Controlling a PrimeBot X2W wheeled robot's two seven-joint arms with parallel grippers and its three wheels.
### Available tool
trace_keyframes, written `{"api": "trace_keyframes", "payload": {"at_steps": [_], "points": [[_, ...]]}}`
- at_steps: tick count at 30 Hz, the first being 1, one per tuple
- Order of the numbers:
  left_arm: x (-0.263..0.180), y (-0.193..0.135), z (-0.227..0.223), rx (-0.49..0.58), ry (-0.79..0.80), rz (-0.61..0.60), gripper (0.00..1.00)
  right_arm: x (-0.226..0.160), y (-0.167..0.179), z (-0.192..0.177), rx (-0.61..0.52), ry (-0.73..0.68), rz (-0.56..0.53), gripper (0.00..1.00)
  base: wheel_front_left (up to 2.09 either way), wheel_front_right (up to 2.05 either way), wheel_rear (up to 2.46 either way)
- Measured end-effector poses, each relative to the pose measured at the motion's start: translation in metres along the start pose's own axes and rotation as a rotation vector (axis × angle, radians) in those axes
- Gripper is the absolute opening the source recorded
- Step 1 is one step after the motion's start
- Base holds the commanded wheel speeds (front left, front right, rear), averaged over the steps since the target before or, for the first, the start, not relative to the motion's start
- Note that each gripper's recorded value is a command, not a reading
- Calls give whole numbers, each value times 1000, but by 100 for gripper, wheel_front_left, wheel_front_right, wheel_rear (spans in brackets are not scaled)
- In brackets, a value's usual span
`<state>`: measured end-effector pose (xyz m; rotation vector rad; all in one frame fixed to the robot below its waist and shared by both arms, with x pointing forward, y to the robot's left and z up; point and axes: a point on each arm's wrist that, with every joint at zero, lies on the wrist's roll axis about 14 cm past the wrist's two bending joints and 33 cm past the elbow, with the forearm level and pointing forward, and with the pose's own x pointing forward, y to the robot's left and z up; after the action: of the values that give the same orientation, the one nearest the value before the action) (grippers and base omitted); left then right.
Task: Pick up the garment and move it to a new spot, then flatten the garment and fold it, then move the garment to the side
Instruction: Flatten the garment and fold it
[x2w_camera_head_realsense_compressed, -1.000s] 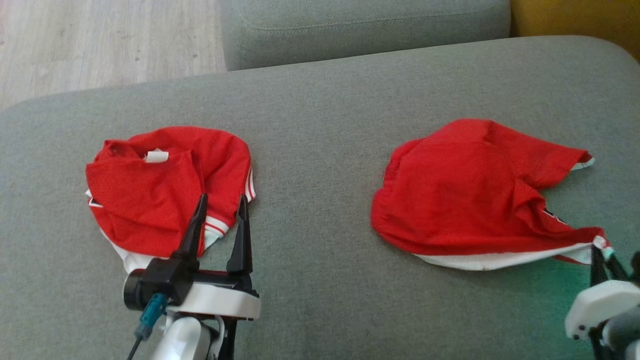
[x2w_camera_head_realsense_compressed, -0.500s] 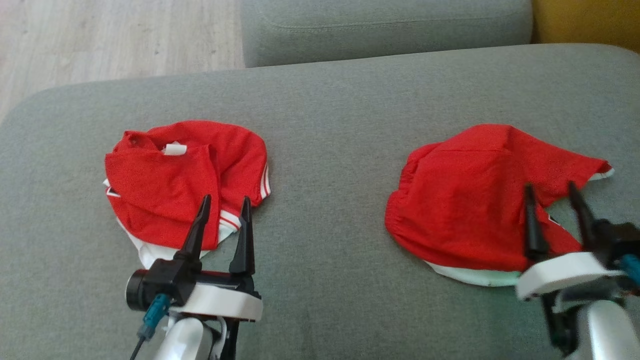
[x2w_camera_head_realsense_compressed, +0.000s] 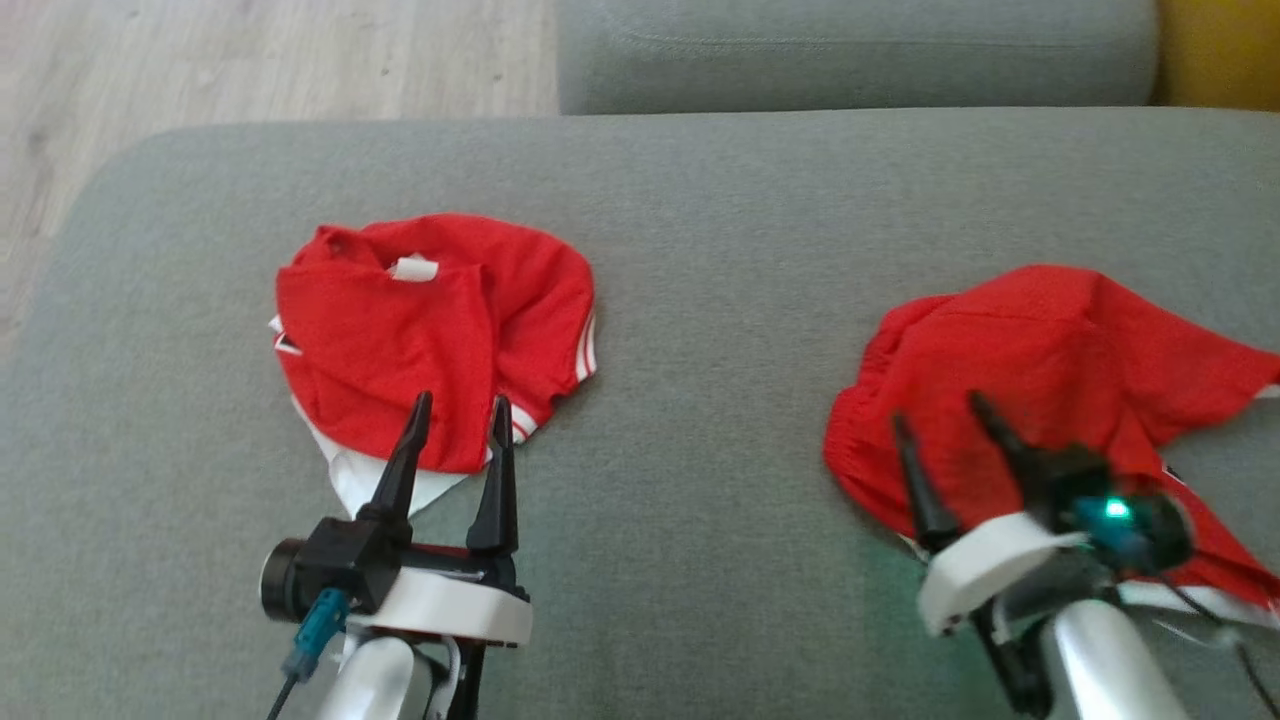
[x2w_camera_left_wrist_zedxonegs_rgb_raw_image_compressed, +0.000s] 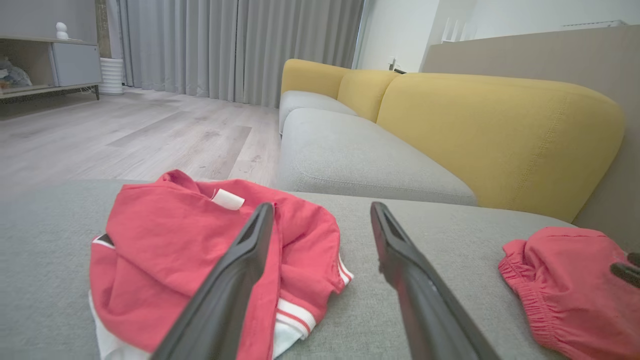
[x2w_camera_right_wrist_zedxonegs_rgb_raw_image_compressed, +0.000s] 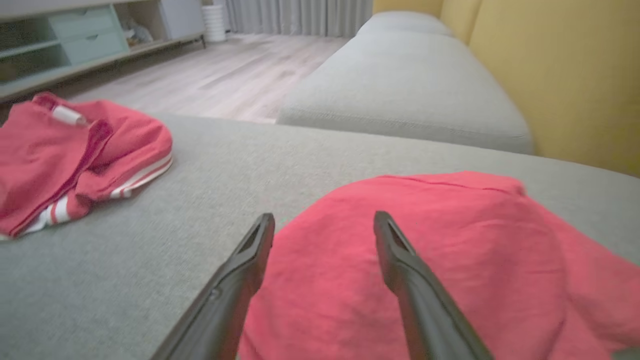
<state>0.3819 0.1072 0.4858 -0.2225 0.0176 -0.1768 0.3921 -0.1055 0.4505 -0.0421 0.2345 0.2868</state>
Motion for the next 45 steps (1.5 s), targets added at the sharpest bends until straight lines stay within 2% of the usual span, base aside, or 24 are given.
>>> {"api": "trace_keyframes", "payload": {"at_steps": [5,9,17,18,19,20,23,27,29,32,41,45], "points": [[-3,9,-4,-9,13,29,100,7,33,-35,-64,163,106,100,0,0,0],[-5,14,-7,-8,24,47,100,6,41,-64,-111,289,136,100,0,0,0],[-7,20,-8,-5,25,63,100,19,39,-78,-147,353,146,100,0,0,0],[-7,20,-8,-5,25,64,100,20,40,-79,-138,356,147,91,0,0,0],[-7,20,-7,-5,25,64,100,21,40,-79,-128,357,147,22,0,0,0],[-7,20,-7,-4,24,64,100,22,40,-78,-120,352,146,0,0,0,0],[-8,20,-6,-3,22,63,100,25,38,-68,-82,292,139,0,0,0,0],[-7,17,-3,-2,13,55,100,34,39,-29,-14,104,138,0,0,0,0],[-7,16,-2,-2,8,51,100,38,46,-6,11,13,156,0,0,0,0],[-6,13,0,-2,4,43,100,40,59,11,36,-53,196,0,0,0,0],[-5,13,-2,-2,8,42,100,24,122,-19,71,56,391,0,0,0,0],[-5,14,-2,-1,10,45,100,21,129,-38,59,138,416,0,0,0,0]]}}
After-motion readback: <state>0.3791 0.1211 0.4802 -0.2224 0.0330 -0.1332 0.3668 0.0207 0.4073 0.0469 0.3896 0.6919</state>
